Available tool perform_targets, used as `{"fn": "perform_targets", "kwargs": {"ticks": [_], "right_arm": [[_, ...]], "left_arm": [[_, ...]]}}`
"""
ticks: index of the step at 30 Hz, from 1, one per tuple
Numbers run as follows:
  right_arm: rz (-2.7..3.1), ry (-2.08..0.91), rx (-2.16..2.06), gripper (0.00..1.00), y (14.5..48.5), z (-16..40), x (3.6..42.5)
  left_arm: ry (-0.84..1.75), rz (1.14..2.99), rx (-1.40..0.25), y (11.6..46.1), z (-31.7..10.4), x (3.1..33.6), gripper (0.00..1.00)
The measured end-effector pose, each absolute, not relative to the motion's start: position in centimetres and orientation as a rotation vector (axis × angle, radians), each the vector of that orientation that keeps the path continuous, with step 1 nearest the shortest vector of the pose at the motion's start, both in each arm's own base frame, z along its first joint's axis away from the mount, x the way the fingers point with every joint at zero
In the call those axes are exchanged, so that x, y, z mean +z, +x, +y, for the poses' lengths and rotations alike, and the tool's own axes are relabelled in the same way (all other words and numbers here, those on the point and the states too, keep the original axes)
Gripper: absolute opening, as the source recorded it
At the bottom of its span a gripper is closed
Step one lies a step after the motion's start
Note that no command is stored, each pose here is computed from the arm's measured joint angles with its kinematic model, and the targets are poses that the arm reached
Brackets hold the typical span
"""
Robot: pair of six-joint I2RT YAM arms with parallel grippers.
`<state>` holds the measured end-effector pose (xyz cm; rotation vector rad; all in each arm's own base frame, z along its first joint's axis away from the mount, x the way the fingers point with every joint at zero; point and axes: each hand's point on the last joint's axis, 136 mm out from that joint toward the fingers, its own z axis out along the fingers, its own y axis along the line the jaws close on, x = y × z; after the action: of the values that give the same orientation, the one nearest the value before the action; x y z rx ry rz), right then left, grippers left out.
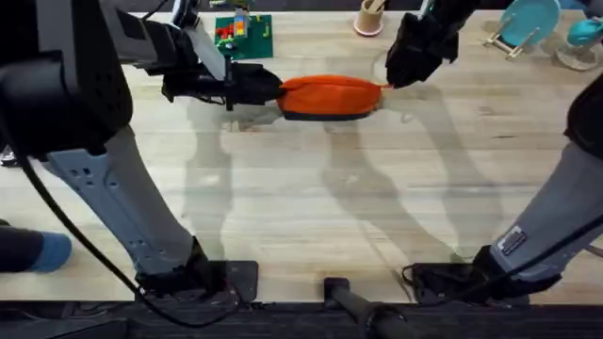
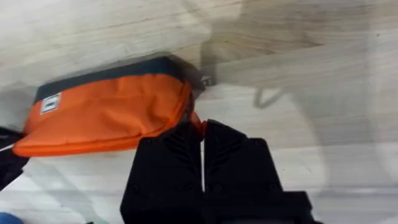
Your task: Unzip the bag, pick up the pens from the table one at a time and place them inside, then zip the bag closed.
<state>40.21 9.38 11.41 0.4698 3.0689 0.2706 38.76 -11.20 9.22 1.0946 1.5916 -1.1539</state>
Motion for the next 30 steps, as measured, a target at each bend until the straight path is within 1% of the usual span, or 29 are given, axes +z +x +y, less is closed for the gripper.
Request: {"fn": "perform_targets", "kwargs": {"ticks": [6, 18, 30], "right_arm": [[3.09, 0.5, 0.255, 0.035, 39.7, 8.6, 9.4], [3.074, 0.549, 0.262, 0.034, 40.1, 7.2, 9.3], [3.085, 0.588, 0.161, 0.034, 39.6, 4.2, 9.1]], "left_arm": [[1.093, 1.594, -1.156, 38.7, -11.2, 9.2, 0.041], [1.086, 1.602, -1.163, 38.7, -11.2, 9.2, 0.041], [1.084, 1.606, -1.165, 38.7, -11.2, 9.2, 0.041]]}}
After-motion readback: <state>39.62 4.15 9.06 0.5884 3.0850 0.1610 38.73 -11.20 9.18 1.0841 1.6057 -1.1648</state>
